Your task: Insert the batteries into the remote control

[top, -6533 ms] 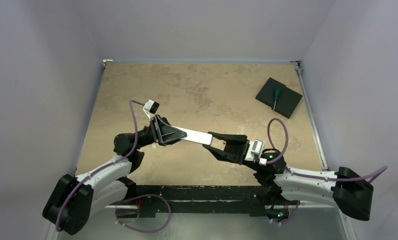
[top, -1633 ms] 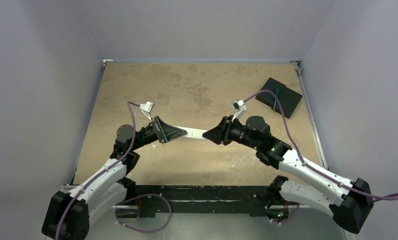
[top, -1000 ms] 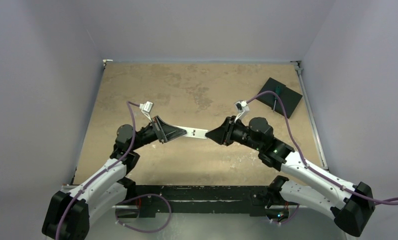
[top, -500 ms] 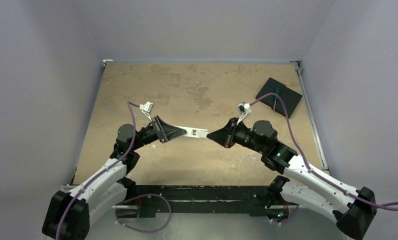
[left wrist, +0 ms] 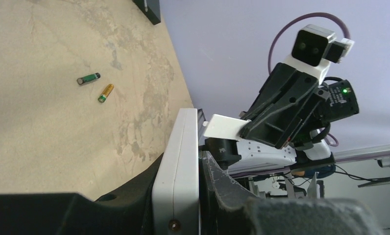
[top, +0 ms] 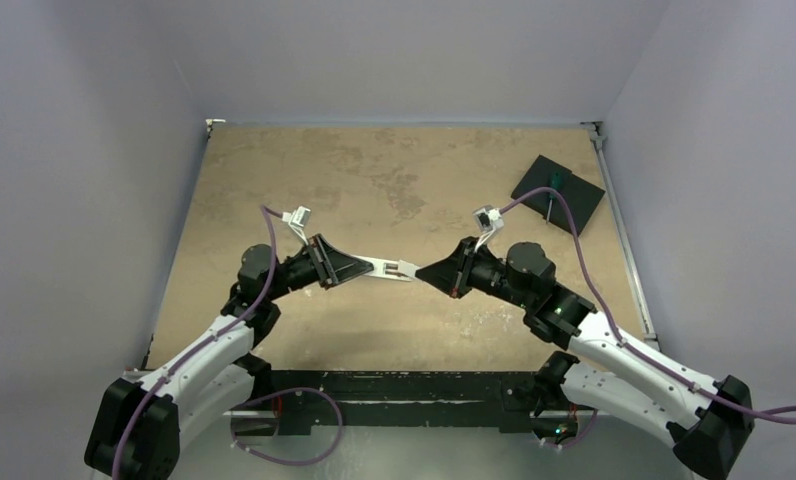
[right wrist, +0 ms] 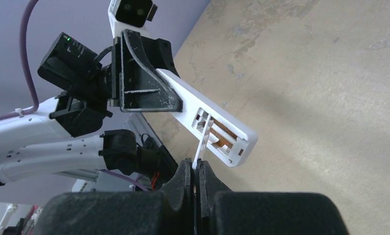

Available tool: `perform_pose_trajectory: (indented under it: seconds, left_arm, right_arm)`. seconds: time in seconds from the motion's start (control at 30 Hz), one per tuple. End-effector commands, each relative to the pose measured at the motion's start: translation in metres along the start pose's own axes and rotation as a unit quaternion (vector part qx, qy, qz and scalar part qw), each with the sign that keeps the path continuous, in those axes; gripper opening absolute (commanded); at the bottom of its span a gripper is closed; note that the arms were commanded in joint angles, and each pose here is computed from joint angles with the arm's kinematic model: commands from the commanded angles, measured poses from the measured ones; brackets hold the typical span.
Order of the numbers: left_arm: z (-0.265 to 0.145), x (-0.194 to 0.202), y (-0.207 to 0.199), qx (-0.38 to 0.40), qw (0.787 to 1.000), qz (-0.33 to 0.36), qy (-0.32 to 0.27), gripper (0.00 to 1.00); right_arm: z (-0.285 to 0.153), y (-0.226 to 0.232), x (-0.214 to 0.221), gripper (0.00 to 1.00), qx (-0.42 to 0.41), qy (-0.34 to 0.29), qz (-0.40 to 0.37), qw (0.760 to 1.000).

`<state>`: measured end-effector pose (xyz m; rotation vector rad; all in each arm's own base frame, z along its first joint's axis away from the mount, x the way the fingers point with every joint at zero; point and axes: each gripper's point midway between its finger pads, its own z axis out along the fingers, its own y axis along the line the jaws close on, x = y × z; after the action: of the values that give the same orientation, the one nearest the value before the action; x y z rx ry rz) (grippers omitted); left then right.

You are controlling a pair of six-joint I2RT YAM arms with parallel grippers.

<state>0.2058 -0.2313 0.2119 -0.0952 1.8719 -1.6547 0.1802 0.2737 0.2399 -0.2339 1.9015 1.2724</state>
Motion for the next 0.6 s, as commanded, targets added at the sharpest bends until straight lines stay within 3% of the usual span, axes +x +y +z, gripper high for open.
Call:
perform_pose_trajectory:
  seconds: [0.0,0.57]
  left_arm:
    - [0.003,-0.011,0.001,-0.023,0.999,0.036,-0.009,0.00]
    - [0.003,-0.002,0.036,-0.088,0.995,0.043,0.014,0.00]
  right_arm:
    - [-0.005,0.005,-0.018,0.00,0.004,-0.027,-0.027,0.999]
    - [0.005,-0.030,-0.032,0.00,0.107,-0.019,-0.077,0.991]
